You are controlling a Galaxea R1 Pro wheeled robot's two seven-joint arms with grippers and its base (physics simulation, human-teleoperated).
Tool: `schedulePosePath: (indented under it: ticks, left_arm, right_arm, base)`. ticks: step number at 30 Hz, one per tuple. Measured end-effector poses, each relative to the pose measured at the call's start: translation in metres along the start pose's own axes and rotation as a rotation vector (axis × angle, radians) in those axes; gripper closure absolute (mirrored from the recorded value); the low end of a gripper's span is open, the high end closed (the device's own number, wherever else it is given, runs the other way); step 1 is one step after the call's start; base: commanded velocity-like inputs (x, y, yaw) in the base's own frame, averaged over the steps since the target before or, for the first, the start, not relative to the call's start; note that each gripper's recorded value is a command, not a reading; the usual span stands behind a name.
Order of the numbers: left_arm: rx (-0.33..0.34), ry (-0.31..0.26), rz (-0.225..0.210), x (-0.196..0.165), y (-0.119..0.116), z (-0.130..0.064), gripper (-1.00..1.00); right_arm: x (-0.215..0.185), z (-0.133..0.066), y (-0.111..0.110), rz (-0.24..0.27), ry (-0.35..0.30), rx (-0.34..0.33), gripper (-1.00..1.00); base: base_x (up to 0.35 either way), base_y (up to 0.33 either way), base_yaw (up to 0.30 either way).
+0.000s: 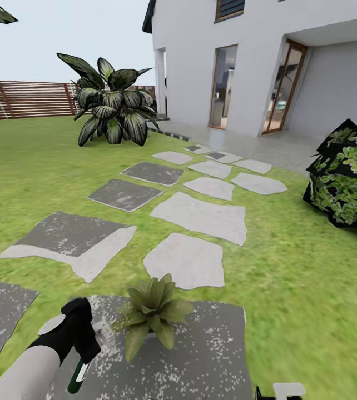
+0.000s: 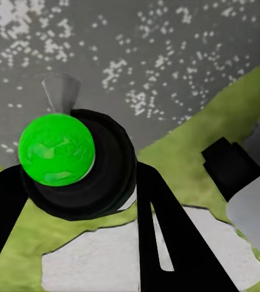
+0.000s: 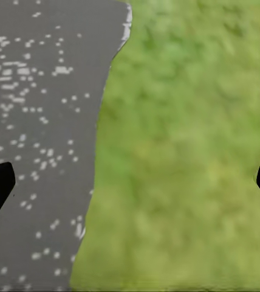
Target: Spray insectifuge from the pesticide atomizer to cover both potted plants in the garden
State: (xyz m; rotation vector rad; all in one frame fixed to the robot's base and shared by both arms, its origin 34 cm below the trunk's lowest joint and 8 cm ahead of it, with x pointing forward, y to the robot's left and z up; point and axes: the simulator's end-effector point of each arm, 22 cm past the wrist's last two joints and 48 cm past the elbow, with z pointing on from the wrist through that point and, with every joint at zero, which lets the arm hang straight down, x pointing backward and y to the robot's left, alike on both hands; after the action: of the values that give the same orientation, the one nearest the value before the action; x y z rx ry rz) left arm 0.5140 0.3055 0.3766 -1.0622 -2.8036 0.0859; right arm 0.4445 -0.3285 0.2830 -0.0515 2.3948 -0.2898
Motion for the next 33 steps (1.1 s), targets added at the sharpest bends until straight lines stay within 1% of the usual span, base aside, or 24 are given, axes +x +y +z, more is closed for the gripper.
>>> schedulePosePath:
  ticks: [3,6,33]
  left_arm:
    - [-0.001,0.001,-0.003,0.0002,0.0001,-0.0001,1.00]
    - [0.000,0.001,-0.005,0.0003,0.0000,-0.0002,1.00]
    - [-0.003,0.009,-0.012,0.0059,0.0021,0.0017,1.00]
  right_arm:
    - [-0.0001,-0.0001,-0.0001,0.000,0.000,0.000,-1.00]
    - [-0.0002,-0.0001,0.0001,0.000,-0.001,0.000,-1.00]
    - [-0.0004,-0.0002,0.0002,-0.001,-0.001,-0.001,-1.00]
  base:
    - [-0.124,-0.213,0.003]
    - [-0.014,-0.243,0.180]
    - [0.073,-0.260,0.275]
